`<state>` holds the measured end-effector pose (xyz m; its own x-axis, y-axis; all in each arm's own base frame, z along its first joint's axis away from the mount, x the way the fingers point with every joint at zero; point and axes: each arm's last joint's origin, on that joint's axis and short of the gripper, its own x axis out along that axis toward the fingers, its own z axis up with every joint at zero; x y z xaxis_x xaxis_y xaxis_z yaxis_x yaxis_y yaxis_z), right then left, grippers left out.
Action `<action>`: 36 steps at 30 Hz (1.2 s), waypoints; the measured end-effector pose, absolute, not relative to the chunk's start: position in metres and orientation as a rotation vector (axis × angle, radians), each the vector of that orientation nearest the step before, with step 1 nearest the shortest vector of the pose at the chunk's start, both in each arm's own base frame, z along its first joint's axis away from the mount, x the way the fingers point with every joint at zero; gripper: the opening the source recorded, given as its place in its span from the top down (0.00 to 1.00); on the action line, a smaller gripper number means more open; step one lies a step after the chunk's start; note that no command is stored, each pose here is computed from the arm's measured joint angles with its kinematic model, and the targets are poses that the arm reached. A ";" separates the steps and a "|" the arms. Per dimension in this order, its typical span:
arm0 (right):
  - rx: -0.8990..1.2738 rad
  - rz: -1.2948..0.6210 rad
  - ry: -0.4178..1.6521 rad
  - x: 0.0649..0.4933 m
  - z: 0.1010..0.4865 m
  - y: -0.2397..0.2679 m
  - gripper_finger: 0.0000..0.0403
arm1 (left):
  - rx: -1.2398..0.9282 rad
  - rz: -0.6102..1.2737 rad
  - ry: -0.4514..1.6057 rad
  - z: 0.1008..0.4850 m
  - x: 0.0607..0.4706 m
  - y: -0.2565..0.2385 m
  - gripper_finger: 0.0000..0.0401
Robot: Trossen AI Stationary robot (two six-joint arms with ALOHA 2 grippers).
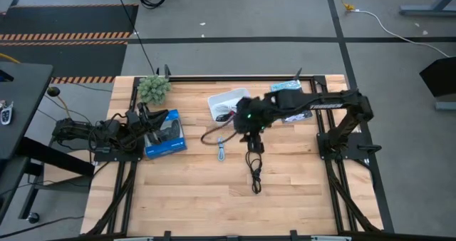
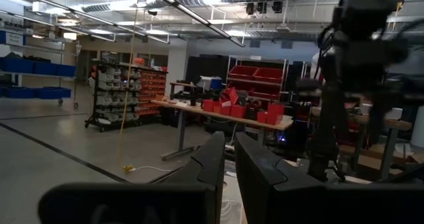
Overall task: Pick and place USB-C Cables
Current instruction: Put the black USB cable into the white bin
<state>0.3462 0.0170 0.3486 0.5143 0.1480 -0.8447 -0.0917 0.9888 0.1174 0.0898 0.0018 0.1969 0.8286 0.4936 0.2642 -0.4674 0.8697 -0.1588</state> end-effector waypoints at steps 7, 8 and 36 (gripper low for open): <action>0.048 0.255 1.078 0.364 0.323 0.047 0.60 | -0.089 0.511 -0.304 0.197 0.090 0.002 0.89; 0.043 0.263 1.088 0.367 0.319 0.051 0.60 | -0.089 0.510 -0.304 0.197 0.090 0.002 0.89; -0.074 0.393 1.487 0.368 0.224 0.069 0.60 | -0.087 0.511 -0.300 0.197 0.090 0.002 0.89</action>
<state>0.3682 0.0687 0.2236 0.0327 0.2104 -0.9771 -0.3001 0.9346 0.1912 0.0900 0.0017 0.1966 0.8298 0.4933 0.2608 -0.4680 0.8698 -0.1563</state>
